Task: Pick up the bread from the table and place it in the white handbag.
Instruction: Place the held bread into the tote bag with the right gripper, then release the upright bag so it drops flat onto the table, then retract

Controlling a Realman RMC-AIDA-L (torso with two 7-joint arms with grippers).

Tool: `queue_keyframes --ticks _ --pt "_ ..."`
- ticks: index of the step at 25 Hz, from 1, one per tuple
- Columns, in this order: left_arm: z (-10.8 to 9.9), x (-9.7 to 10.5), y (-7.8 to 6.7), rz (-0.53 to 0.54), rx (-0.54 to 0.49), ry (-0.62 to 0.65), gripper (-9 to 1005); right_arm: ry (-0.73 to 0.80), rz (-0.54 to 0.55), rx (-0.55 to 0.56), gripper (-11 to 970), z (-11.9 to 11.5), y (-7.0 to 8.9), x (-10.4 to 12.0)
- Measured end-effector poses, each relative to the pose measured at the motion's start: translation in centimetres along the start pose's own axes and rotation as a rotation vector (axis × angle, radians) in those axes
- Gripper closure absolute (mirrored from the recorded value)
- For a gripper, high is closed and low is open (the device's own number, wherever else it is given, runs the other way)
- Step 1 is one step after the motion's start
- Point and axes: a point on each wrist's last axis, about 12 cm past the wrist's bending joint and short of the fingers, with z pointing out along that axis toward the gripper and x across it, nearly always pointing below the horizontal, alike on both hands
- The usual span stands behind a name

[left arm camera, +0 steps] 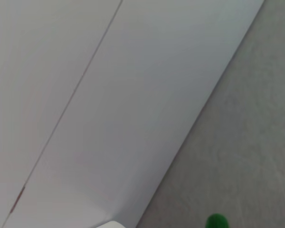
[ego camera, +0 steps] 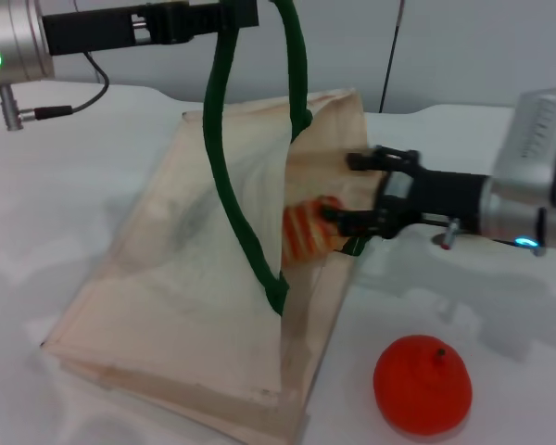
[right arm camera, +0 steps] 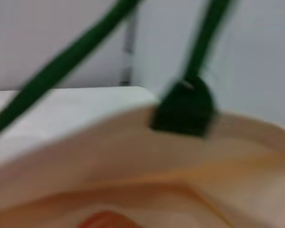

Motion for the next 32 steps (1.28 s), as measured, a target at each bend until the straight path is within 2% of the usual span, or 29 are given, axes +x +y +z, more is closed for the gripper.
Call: queue_keyframes --ticks 6,11,15,19,24,26,28,32 --pt "-0.7 0.2 0.3 -0.01 -0.025 -0.009 746 -0.015 0.115 0.161 65 -4.6 -0.9 3.4" --pt "-1.1 0.6 0.5 -0.042 -0.042 -0.015 733 -0.048 0.173 0.278 65 -7.4 -1.5 4.8" --pt "-1.2 0.7 0.6 -0.046 -0.055 -0.037 722 -0.063 0.204 0.339 65 -8.5 -1.8 5.5" --pt "-1.4 0.8 0.6 -0.045 -0.056 -0.055 711 -0.07 0.207 0.353 65 -8.8 -1.9 5.5" --pt "-1.3 0.7 0.5 -0.042 -0.051 -0.107 552 -0.099 0.226 0.389 66 -9.1 -2.2 5.4" --pt "-1.5 0.8 0.3 -0.009 -0.038 -0.187 489 -0.134 0.228 0.411 66 -9.5 -2.0 5.5" --pt "-2.0 1.4 -0.1 0.072 -0.027 -0.29 439 -0.197 0.204 0.431 66 -10.2 -1.6 5.5" --pt "-3.4 3.7 -0.5 0.245 -0.099 -0.455 369 -0.297 0.206 0.524 66 -11.2 -1.3 5.6"
